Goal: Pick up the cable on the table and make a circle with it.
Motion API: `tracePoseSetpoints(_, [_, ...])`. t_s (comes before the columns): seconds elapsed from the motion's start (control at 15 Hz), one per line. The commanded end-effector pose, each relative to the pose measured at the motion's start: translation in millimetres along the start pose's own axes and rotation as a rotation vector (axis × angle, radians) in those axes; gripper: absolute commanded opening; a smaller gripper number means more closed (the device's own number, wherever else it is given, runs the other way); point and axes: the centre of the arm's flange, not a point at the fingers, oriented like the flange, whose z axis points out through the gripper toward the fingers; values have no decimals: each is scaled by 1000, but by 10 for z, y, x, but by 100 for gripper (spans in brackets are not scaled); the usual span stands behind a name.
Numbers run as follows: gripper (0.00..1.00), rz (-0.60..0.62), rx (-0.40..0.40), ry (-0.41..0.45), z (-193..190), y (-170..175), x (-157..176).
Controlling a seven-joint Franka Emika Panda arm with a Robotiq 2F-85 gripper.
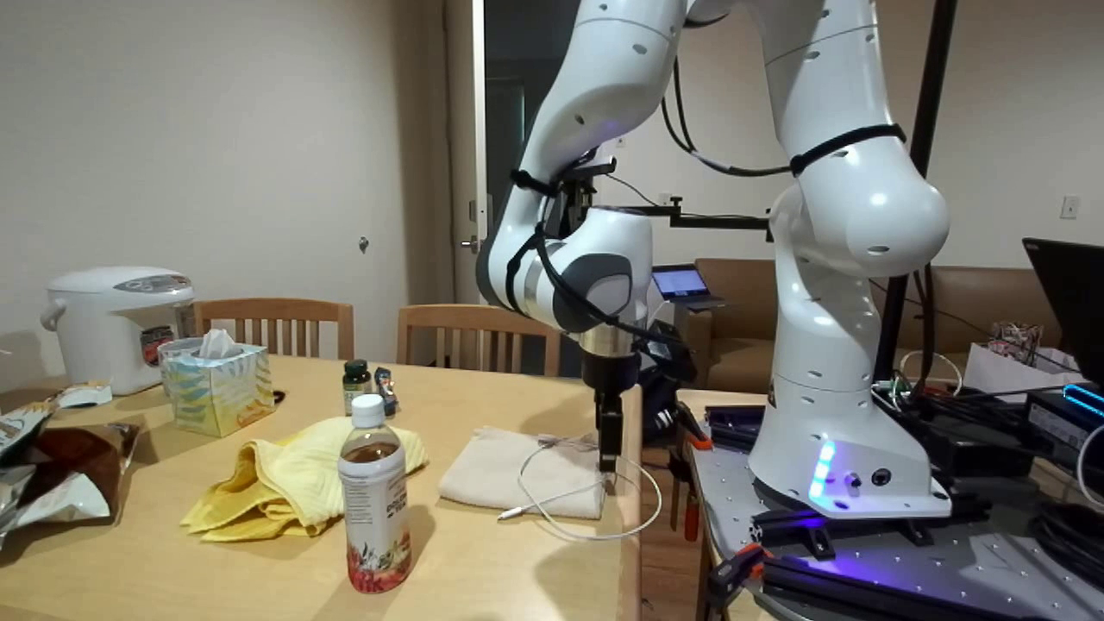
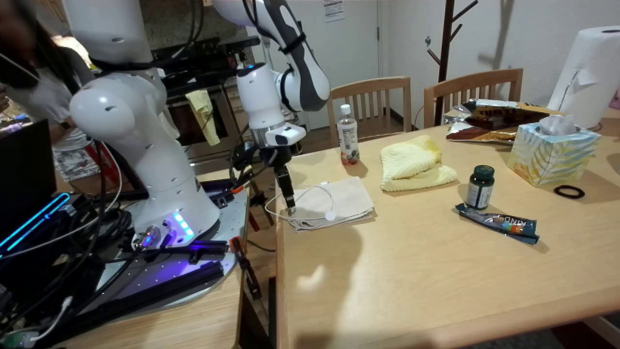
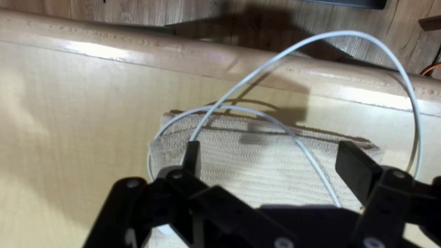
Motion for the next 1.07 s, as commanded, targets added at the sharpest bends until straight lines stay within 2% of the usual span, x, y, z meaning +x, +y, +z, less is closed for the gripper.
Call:
tracePoseSetpoints(0.0, [100,-42,-12,1,-626,140,434])
tracePoseSetpoints(0.2, [100,-34,-14,11,-614,245,531])
tracePoseSetpoints(0.6, [100,-70,32,69,-643,310,858])
tracePoseSetpoints(0.8, [100,-70,50,69,-676,328,1017])
tracePoseSetpoints(1.0, [100,-55,57,39,-571,299,987])
